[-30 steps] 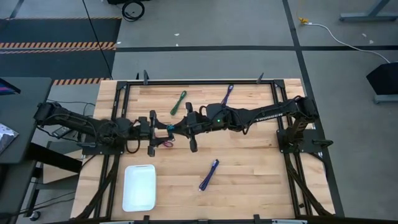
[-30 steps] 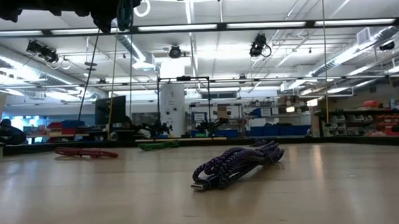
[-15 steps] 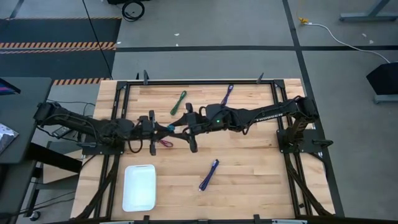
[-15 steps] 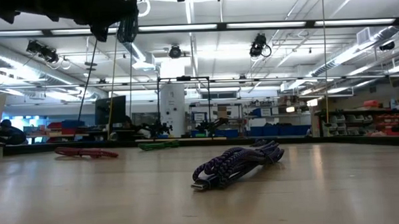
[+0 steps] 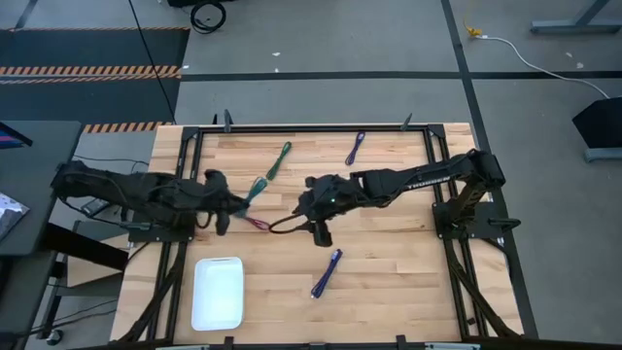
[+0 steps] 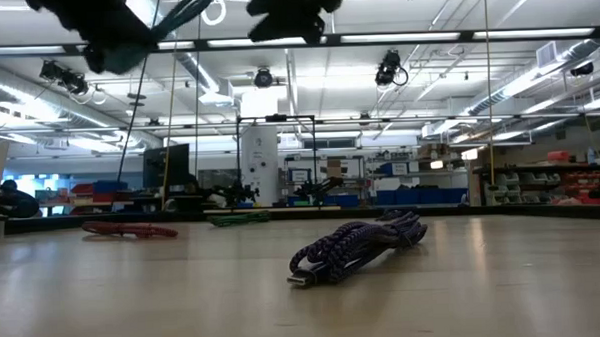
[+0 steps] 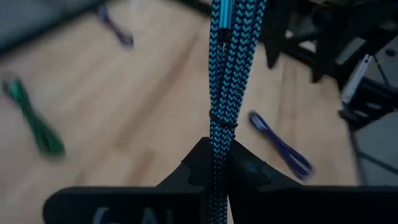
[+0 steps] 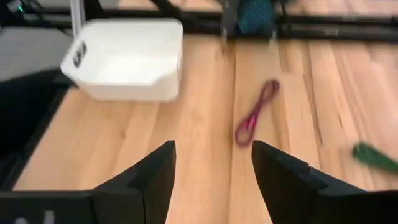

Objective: Pick and place USB-C Cables
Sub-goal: Put the light blue charger cable into the bin

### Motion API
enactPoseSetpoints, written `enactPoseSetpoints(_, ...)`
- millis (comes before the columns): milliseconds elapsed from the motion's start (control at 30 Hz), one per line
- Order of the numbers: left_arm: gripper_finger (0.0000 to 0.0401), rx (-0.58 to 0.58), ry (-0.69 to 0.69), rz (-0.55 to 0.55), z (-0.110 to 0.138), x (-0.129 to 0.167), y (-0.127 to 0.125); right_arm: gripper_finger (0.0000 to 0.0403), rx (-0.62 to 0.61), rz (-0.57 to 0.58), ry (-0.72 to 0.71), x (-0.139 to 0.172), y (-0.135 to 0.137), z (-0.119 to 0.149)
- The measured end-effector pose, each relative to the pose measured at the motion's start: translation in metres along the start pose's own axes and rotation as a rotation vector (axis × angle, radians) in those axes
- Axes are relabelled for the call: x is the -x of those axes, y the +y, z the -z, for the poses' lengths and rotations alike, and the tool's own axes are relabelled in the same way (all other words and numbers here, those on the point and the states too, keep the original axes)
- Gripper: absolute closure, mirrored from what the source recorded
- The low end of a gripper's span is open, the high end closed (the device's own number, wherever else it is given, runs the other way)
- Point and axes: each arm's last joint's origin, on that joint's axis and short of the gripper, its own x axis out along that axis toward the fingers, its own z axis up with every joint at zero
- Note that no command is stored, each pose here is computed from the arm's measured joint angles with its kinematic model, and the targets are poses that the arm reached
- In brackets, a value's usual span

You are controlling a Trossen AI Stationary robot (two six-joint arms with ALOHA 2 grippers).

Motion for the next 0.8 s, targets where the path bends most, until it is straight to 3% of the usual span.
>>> enactPoseSetpoints(100, 0.0371, 0.097, 0.128, 0.023, -0.005, 0.013, -0.007, 0.0187, -0.010, 0.010, 0.125, 0.000, -0.001, 0.012)
enactPoseSetpoints(367, 0.0371, 0.549, 0.447, 0.074, 0.010, 0.014, -0.028, 0.0188, 0.006, 0.161, 0.353, 0.006, -0.006, 0.034)
enactPoseSetpoints(567, 0.0370, 0.682, 0.583, -0.014, 0.034, 0.005, -0.053, 0.0188, 0.001, 0.229, 0.374, 0.004, -0.015, 0.041)
enactPoseSetpoints(800, 0.0371, 0.750, 0.550, -0.008, 0.059, 0.006, -0.086, 0.0188, -0.014, 0.249, 0.402, -0.002, -0.022, 0.055)
